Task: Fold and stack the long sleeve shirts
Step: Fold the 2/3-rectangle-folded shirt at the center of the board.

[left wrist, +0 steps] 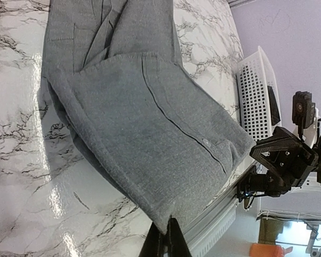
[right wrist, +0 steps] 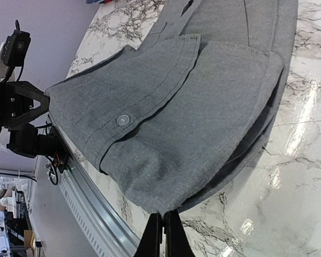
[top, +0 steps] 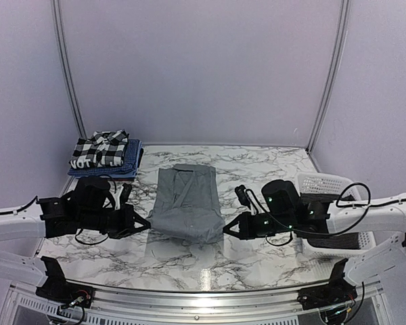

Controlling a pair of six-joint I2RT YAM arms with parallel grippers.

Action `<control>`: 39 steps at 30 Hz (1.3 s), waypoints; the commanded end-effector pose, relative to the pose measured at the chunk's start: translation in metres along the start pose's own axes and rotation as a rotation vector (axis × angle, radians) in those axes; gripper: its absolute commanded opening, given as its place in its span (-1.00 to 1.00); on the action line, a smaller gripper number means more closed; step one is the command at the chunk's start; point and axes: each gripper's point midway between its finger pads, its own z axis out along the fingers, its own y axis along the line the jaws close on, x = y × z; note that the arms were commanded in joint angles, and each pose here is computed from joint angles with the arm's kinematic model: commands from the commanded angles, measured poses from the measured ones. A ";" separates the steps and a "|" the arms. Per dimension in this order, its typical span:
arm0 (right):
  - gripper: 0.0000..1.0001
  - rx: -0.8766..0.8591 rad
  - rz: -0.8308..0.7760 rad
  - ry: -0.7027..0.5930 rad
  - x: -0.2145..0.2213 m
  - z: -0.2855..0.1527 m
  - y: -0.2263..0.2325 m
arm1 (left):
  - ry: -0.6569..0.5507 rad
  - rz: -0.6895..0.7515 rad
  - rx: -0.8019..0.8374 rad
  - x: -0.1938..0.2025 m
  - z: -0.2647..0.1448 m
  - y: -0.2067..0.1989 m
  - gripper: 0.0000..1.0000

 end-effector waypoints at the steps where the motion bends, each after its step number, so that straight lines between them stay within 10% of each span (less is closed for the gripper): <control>1: -1.00 -0.008 -0.022 -0.062 -0.027 -0.013 0.025 | -0.068 -0.006 -0.050 -0.015 -0.019 -0.005 -1.00; 10: -1.00 0.069 -0.062 -0.166 -0.168 0.031 -0.003 | -0.138 0.037 -0.115 -0.135 0.003 -0.012 -1.00; 18: -1.00 0.094 0.025 -0.209 -0.275 0.128 -0.120 | -0.081 -0.038 -0.152 -0.256 0.126 0.056 -1.00; 39: -1.00 0.165 0.067 -0.281 -0.302 0.094 -0.154 | -0.153 -0.049 -0.095 -0.296 0.130 0.055 -1.00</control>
